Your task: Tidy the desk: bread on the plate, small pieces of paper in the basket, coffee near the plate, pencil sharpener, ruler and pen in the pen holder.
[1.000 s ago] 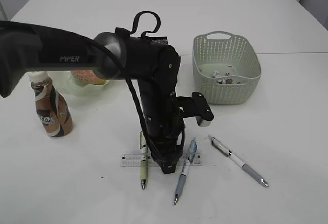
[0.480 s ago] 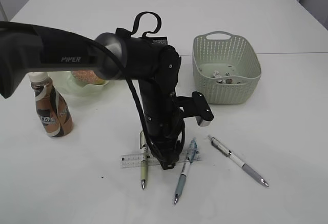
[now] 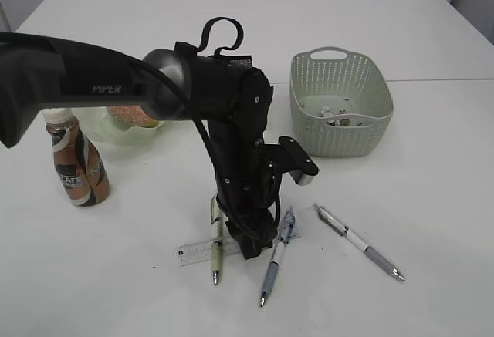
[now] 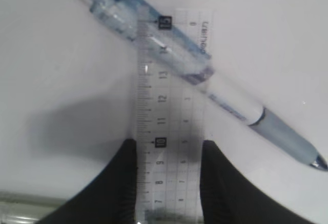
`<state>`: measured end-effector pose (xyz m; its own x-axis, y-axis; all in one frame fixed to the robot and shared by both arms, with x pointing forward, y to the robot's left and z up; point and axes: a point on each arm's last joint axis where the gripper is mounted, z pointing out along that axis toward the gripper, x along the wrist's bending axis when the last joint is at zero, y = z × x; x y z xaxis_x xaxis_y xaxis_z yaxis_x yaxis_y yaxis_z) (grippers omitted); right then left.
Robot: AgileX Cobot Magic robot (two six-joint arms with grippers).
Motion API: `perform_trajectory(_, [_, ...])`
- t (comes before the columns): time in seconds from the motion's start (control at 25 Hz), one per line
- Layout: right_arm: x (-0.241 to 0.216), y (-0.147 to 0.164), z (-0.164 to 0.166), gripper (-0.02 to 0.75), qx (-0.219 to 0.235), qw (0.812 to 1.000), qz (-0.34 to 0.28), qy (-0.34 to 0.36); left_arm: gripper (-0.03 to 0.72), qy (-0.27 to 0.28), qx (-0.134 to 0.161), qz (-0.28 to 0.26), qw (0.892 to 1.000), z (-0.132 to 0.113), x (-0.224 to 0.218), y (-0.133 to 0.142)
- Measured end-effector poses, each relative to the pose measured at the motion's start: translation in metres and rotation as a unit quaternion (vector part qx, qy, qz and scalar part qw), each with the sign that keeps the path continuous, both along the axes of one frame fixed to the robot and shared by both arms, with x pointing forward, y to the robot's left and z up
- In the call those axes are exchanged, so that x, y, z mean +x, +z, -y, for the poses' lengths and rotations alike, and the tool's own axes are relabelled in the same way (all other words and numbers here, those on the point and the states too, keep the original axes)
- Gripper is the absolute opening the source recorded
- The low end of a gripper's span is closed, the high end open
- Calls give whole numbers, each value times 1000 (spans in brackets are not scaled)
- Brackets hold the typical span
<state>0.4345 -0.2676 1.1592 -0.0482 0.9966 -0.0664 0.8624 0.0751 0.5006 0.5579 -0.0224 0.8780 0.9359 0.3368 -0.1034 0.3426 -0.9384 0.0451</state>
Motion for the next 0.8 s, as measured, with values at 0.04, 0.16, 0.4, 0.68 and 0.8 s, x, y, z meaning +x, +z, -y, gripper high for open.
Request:
perform_trajectory(0.04, [0,0,0,561,0,1000,0,0,241,5,5,-3,1000,-1,0,0])
perform_trajectory(0.16, [0,0,0,561,0,1000,0,0,241,15,20,1,1000,-4,0,2])
perform_trajectory(0.4, [0,0,0,561,0,1000,0,0,241,24,36,28,999,-8,3,16])
perform_trajectory(0.68, [0,0,0,561,0,1000,0,0,241,49,19,47,998,-8,5,39])
perform_trajectory(0.8, [0,0,0,561,-1,1000,0,0,241,104,-7,67,992,-2,10,58])
